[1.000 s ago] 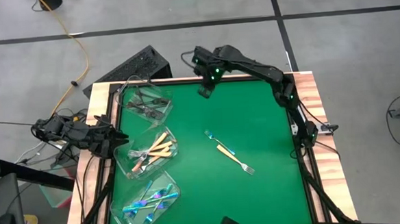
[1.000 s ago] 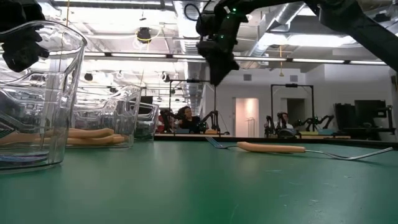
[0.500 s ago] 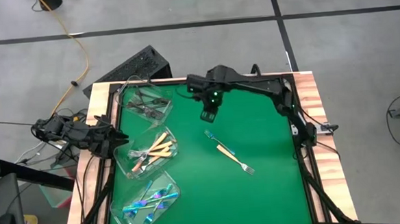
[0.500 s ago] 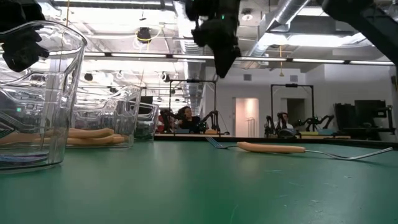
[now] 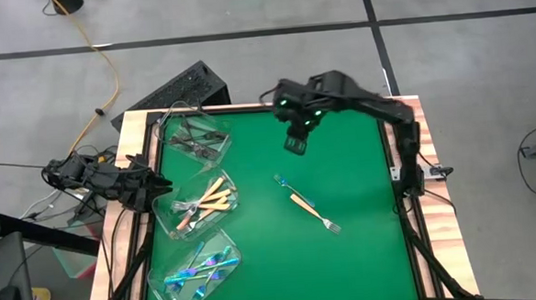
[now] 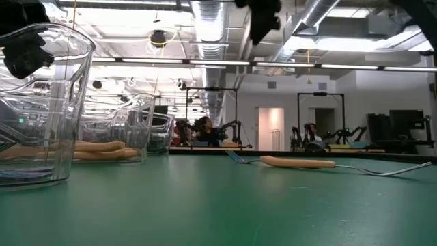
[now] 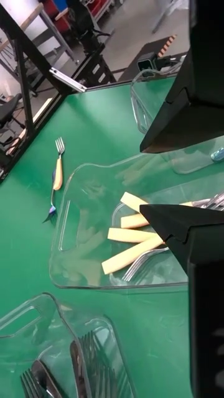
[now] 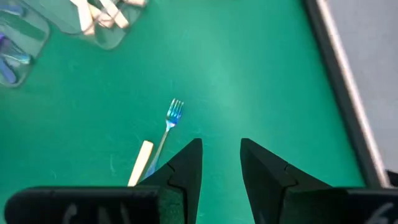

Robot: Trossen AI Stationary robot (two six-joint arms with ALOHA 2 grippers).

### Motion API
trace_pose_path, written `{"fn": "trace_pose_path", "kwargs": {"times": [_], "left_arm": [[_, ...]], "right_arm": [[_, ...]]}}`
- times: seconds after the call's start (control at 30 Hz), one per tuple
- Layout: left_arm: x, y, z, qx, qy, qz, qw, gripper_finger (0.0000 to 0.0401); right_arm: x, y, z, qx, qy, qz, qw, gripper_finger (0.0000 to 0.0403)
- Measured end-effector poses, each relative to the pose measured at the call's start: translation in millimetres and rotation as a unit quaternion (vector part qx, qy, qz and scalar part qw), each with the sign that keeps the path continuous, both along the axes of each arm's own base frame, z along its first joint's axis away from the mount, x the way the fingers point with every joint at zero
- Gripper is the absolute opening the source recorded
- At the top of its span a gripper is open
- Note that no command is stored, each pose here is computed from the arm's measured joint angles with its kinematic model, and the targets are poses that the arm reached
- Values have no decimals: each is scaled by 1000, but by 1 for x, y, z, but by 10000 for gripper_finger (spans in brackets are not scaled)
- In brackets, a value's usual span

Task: Sort silverware by color (type)
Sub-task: Put the orange fork into the middle transparent bin

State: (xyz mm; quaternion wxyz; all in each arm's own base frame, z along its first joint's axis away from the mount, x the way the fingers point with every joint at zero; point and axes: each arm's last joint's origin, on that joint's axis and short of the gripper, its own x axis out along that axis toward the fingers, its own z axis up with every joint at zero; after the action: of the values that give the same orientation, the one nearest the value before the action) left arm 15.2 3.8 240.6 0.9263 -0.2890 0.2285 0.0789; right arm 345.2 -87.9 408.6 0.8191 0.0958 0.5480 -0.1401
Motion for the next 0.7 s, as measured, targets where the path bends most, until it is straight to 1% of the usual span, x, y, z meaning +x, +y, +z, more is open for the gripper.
{"fn": "trace_pose_path", "kwargs": {"times": [0.1, 0.23, 0.4, 0.53, 0.6, 0.67, 0.7], "left_arm": [[0, 0, 0, 5, 0, -3, 1000, 128], [0, 0, 0, 7, -1, -4, 1000, 128], [0, 0, 0, 9, -1, -5, 1000, 128], [0, 0, 0, 9, -1, -5, 1000, 128], [0, 0, 0, 9, -1, -5, 1000, 128], [0, 0, 0, 9, -1, -5, 1000, 128], [0, 0, 0, 9, -1, -5, 1000, 128]], "right_arm": [[-16, 1, 17, -9, -24, 3, 1000, 128], [-24, 2, 25, -13, -35, 2, 999, 128], [-32, 11, 14, -17, -30, 33, 999, 127], [-50, 21, -8, -5, -29, 24, 999, 127], [-61, 25, -18, -4, -66, 7, 998, 127], [-71, 28, -27, 2, -127, -16, 992, 127], [-75, 31, -30, 15, -162, -25, 986, 127]]}}
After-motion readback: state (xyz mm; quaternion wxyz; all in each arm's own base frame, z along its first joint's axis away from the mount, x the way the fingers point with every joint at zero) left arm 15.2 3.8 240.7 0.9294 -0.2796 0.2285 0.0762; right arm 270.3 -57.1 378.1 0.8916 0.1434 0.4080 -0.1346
